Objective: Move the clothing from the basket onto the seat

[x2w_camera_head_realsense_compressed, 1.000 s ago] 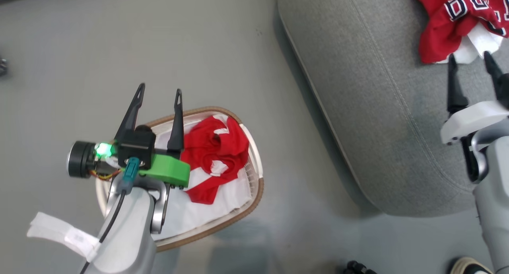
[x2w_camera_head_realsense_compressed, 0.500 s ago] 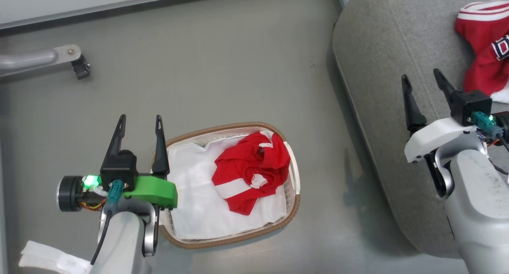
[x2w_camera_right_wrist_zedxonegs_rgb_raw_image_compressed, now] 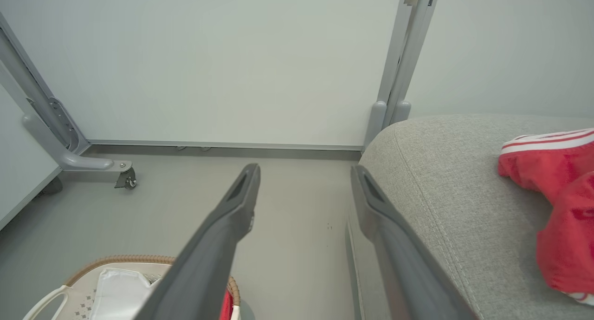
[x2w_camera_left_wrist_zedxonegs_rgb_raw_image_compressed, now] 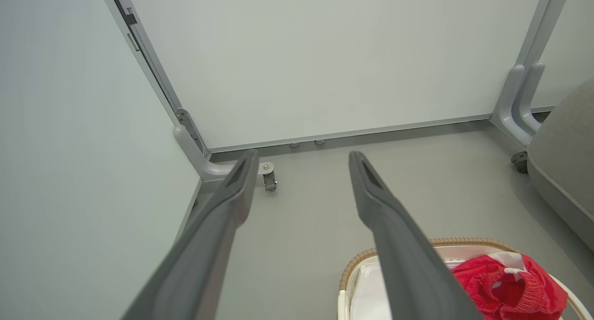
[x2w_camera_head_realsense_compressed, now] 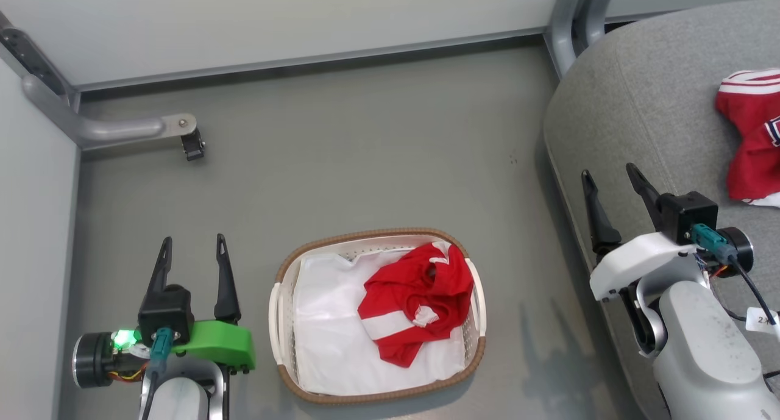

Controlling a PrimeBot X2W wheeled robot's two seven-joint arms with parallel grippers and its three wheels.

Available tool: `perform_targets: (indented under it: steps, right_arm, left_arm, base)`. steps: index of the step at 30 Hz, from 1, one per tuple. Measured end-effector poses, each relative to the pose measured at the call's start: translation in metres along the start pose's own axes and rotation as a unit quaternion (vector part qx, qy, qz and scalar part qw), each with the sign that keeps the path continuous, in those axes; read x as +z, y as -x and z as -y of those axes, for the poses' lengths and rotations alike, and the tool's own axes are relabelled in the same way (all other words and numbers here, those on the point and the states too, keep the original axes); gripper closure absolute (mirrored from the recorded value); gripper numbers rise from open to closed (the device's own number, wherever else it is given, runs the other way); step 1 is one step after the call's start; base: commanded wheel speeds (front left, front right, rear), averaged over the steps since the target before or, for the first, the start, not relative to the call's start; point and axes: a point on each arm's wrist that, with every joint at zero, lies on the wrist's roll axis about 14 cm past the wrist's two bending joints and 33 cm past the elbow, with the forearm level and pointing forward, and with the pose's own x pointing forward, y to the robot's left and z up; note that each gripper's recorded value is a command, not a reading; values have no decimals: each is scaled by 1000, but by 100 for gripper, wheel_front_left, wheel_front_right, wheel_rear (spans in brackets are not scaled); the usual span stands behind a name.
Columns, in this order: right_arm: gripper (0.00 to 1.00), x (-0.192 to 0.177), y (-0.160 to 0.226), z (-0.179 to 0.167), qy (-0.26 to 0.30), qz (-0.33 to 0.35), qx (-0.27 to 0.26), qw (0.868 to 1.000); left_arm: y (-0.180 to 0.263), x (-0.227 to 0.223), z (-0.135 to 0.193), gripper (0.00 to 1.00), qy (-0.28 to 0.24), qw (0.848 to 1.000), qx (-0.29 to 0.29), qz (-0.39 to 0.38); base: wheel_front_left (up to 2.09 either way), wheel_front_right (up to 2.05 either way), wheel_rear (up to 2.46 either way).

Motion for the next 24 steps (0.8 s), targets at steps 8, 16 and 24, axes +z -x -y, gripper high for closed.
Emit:
perform_targets:
  steps: [8, 16, 24]
  right_arm:
    - [0, 5, 23, -8, -12, 9, 3, 1000]
    - [0, 2, 47, -12, -21, 6, 2, 1000]
    - [0, 6, 56, -14, -21, 13, 3, 1000]
  left_arm:
    - [28, 10, -9, 0, -2, 1000, 8, 14]
    - [49, 14, -10, 0, 3, 1000, 14, 23]
    - [57, 15, -5, 0, 8, 1000, 12, 26]
  base:
    - [0, 0, 0]
    - [0, 0, 0]
    - [0, 0, 0]
